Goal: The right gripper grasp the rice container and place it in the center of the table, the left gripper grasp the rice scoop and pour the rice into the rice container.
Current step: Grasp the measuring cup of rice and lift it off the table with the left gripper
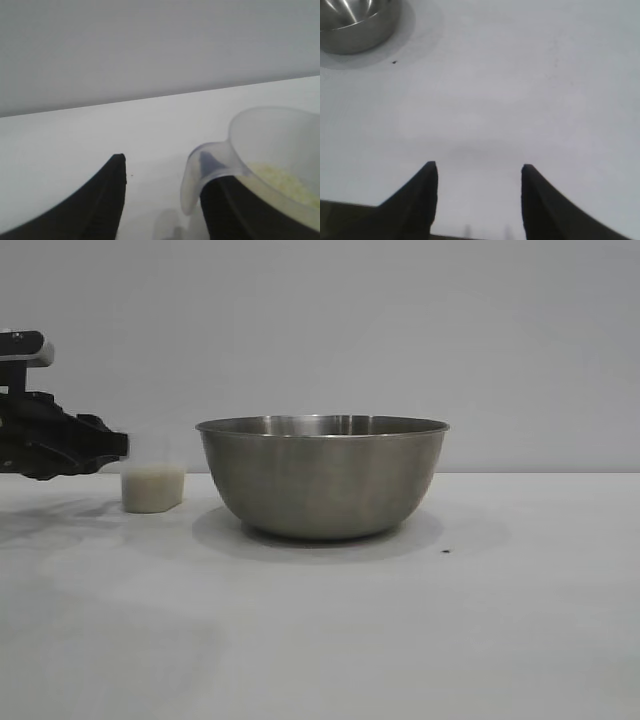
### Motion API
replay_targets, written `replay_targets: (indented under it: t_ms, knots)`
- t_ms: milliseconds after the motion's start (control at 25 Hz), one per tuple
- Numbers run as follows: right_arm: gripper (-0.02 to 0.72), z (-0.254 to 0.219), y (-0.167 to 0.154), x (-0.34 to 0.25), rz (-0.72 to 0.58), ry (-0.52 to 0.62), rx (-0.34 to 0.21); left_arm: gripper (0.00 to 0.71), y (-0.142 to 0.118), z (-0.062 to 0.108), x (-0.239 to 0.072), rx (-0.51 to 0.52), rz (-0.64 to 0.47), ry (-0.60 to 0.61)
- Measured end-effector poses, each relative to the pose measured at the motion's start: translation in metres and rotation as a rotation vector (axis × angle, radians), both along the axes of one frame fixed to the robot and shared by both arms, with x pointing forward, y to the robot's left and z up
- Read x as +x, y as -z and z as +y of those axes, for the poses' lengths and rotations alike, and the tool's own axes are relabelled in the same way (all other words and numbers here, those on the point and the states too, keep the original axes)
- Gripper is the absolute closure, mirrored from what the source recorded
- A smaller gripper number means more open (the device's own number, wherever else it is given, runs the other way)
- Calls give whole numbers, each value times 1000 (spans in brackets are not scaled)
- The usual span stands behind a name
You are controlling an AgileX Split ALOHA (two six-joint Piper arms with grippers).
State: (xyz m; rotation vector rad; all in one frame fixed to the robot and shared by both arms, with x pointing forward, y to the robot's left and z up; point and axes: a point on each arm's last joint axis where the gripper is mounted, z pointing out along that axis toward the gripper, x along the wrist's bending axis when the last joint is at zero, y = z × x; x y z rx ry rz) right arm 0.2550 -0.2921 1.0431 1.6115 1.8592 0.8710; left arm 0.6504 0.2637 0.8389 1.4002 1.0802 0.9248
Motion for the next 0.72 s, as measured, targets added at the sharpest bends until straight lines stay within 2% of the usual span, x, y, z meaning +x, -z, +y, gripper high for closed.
replay_targets:
  t_ms: [200, 280, 320, 360, 400, 520, 560, 720]
  knots:
    - [376, 0, 0, 0, 0, 0, 0, 375, 0, 0, 0, -2, 0, 0]
    - [376, 0, 0, 0, 0, 0, 0, 440, 0, 0, 0, 0, 0, 4]
    - [376, 0, 0, 0, 0, 0, 0, 431, 0, 0, 0, 0, 0, 4]
    - [376, 0, 0, 0, 0, 0, 0, 492, 0, 0, 0, 0, 0, 4]
    - [376, 0, 0, 0, 0, 0, 0, 515, 0, -1, 0, 1, 0, 6]
    - [376, 0, 0, 0, 0, 0, 0, 518, 0, -3, -1, 9, 0, 31]
    - [376, 0, 0, 0, 0, 0, 0, 559, 0, -3, -1, 12, 0, 38]
    - [376, 0, 0, 0, 0, 0, 0, 543, 0, -4, -1, 16, 0, 49]
